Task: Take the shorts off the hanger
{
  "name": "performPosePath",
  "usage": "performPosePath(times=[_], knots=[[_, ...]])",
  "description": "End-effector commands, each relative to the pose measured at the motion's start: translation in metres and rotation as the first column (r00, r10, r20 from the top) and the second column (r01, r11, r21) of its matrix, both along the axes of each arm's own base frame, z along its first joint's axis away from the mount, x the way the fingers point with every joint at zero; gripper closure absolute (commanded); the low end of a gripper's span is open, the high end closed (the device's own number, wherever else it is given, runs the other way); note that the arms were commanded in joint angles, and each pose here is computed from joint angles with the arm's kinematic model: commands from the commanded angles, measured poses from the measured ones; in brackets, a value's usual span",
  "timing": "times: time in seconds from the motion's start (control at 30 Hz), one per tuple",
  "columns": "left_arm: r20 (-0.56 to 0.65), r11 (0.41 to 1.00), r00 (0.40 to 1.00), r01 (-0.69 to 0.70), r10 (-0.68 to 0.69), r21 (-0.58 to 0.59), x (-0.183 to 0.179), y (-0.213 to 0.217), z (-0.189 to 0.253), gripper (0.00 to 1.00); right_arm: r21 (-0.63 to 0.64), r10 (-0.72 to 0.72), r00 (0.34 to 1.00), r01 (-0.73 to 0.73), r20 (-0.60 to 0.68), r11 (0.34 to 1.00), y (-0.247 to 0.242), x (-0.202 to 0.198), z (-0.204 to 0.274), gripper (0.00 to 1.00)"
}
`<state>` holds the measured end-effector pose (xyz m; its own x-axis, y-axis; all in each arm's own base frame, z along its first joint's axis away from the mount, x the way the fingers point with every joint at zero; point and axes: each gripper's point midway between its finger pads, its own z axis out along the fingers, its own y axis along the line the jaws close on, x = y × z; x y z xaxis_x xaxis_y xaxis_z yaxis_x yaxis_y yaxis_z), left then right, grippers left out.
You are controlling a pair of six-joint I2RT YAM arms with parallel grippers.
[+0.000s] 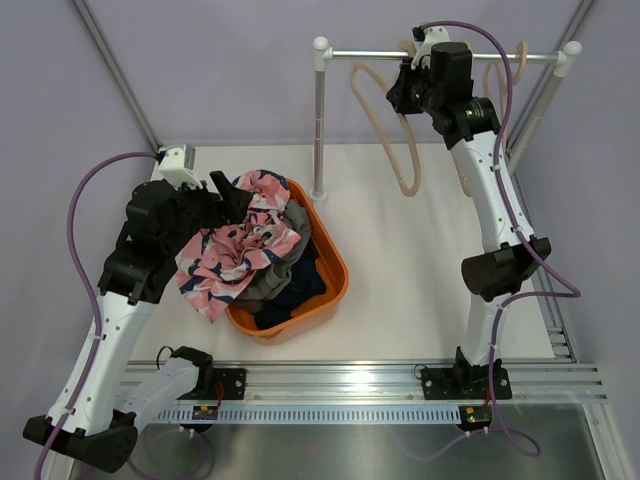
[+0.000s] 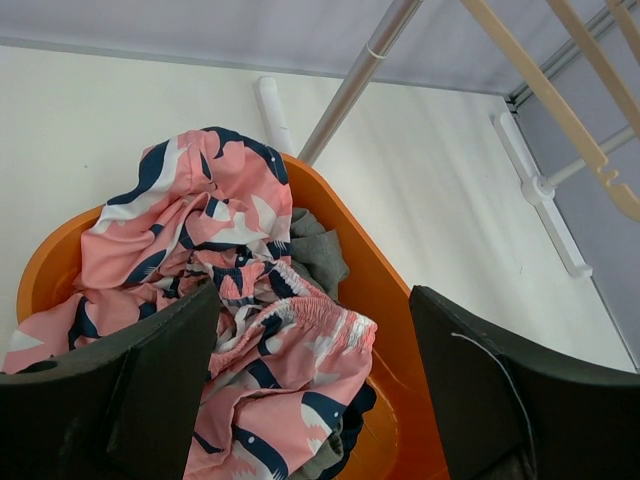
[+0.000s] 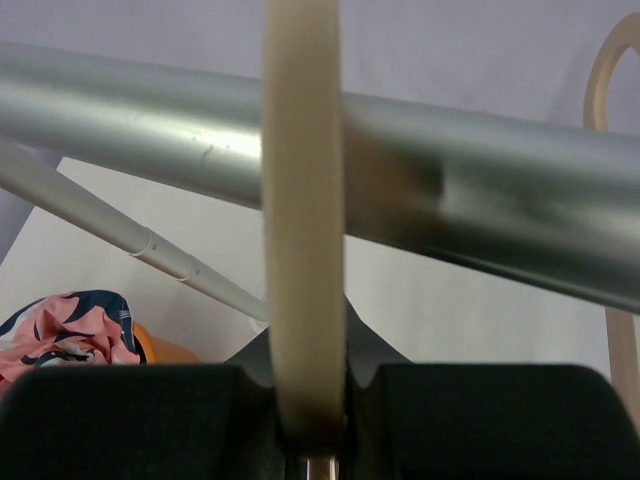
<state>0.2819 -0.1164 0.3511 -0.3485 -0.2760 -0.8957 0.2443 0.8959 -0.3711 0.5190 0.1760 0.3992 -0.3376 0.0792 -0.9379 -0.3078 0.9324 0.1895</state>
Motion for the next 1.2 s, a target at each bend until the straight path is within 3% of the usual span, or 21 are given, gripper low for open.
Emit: performPosePath(times=[0.0,0.2,0.47,0.67,0.97,1.03,1.1,1.13,1.17], knots=[[0.041,1.0,0.999,0.023,-0.023,0.007,-0.003,-0.002,0.007,0.18,0.039,-0.028,0.997,0.025,0.074,0.999,-0.006,0.0,0.027,1.0],[0.028,1.0,0.999,0.029,-0.029,0.002,-0.001,-0.004,0.002,0.18,0.049,-0.014,0.998,0.011,0.067,0.999,-0.004,-0.009,0.023,0.87],[0.022,0.999,0.999,0.033,-0.033,0.007,0.001,-0.005,-0.002,0.18,0.046,-0.023,0.996,0.019,0.09,0.999,-0.012,-0.027,0.039,0.57],[0.036,0.999,0.999,0.037,-0.038,0.018,0.0,-0.005,-0.002,0.18,0.065,-0.019,0.992,0.011,0.124,0.998,-0.016,-0.049,0.059,0.55],[0.057,0.999,0.998,0.032,-0.034,0.027,0.001,-0.003,-0.006,0.18,0.109,-0.081,0.98,0.062,0.184,0.992,-0.042,-0.107,0.085,0.42],[0.071,0.999,0.997,0.04,-0.042,0.025,0.0,-0.004,-0.005,0.18,0.111,-0.084,0.982,0.065,0.169,0.992,-0.045,-0.118,0.072,0.38],[0.075,0.999,0.996,0.045,-0.047,0.026,-0.001,-0.005,-0.007,0.18,0.139,-0.092,0.978,0.066,0.187,0.988,-0.052,-0.142,0.071,0.29],[0.078,0.998,0.995,0.053,-0.054,0.026,-0.001,-0.006,-0.007,0.18,0.147,-0.093,0.977,0.066,0.191,0.987,-0.054,-0.15,0.07,0.12],[0.077,0.998,0.995,0.054,-0.056,0.026,-0.002,-0.006,-0.009,0.18,0.172,-0.097,0.97,0.059,0.224,0.983,-0.059,-0.17,0.08,0.01]])
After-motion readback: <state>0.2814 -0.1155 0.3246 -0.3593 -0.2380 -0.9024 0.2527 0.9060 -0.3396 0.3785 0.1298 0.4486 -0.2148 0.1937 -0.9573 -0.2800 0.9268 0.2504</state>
